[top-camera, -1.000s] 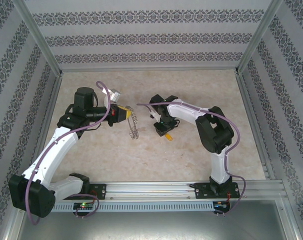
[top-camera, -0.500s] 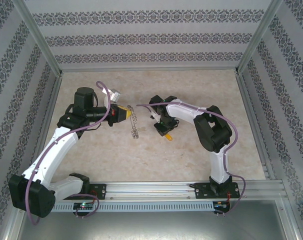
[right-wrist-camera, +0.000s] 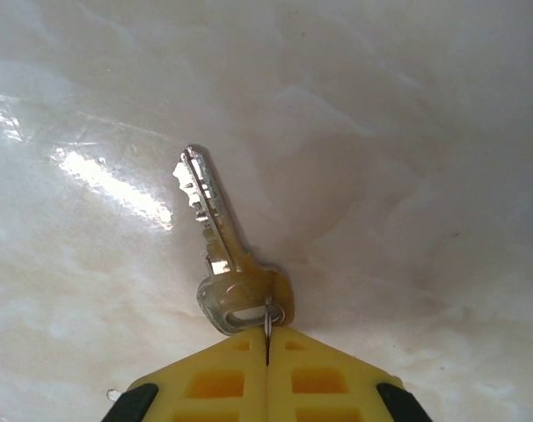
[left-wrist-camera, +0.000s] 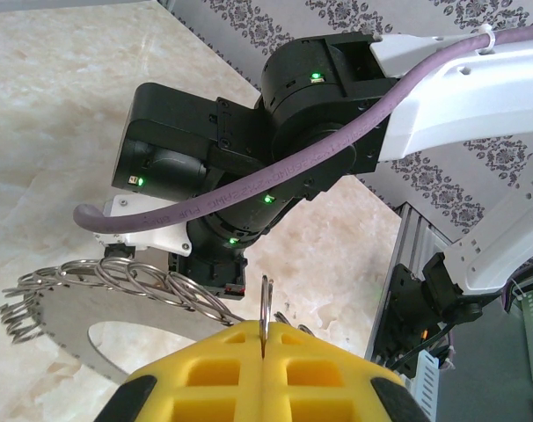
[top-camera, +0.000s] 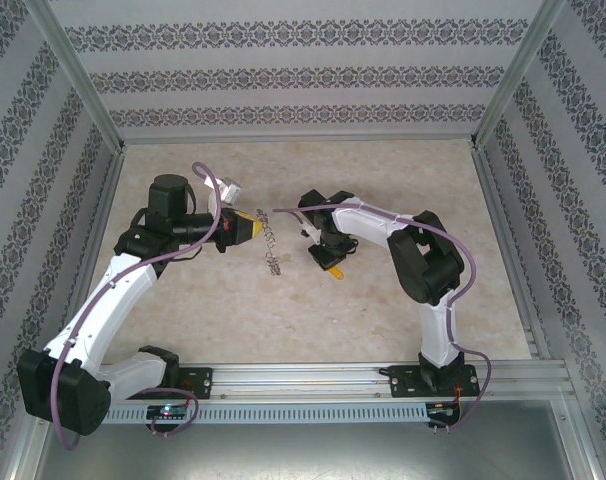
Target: Put the keys on the keyring
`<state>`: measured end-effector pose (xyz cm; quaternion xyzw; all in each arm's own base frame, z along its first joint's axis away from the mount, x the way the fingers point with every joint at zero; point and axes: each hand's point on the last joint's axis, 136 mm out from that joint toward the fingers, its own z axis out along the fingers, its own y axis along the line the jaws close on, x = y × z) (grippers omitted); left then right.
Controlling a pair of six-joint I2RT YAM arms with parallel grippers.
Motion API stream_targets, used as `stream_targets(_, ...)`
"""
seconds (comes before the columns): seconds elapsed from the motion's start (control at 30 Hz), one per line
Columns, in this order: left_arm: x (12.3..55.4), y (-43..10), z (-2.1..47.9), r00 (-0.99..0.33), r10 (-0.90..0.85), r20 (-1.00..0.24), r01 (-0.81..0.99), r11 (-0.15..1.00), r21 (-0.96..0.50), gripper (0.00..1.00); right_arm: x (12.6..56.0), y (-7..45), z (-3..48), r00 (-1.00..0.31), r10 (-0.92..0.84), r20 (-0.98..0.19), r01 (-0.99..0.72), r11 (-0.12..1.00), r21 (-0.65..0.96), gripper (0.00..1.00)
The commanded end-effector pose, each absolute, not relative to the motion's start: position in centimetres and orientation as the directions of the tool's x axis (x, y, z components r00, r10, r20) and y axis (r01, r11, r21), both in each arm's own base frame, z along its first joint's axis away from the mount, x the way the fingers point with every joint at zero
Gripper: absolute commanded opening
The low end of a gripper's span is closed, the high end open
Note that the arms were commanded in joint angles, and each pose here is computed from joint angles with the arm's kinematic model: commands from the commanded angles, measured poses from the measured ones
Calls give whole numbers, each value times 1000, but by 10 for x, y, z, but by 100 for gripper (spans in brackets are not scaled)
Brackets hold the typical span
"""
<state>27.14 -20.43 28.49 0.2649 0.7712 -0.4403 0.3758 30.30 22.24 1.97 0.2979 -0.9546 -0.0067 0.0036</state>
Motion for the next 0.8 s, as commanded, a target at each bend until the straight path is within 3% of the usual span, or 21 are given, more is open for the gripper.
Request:
stream_targets(0.0,273,-202,304,-516,69,-854,776,461,-431,0,306,217,24,-818,-575,5,-575,818,-9,4)
stream_targets(0.23,274,-203,304,-514,70,-855,777,461,-429,0,307,219,28,-820,-571,-25,-572,820,12,0)
stream_targets(0.4,274,-203,304,-515,71,-854,777,460,-430,0,308,226,38,-811,-574,-112,-582,811,60,0)
stream_targets(0.6,271,-207,309,-498,70,-864,803,413,-430,0,305,235,75,-730,-606,-315,-667,732,138,0)
stream_targets(0.77,275,-210,314,-484,69,-873,816,397,-421,0,300,234,134,-616,-572,-541,-747,643,170,0)
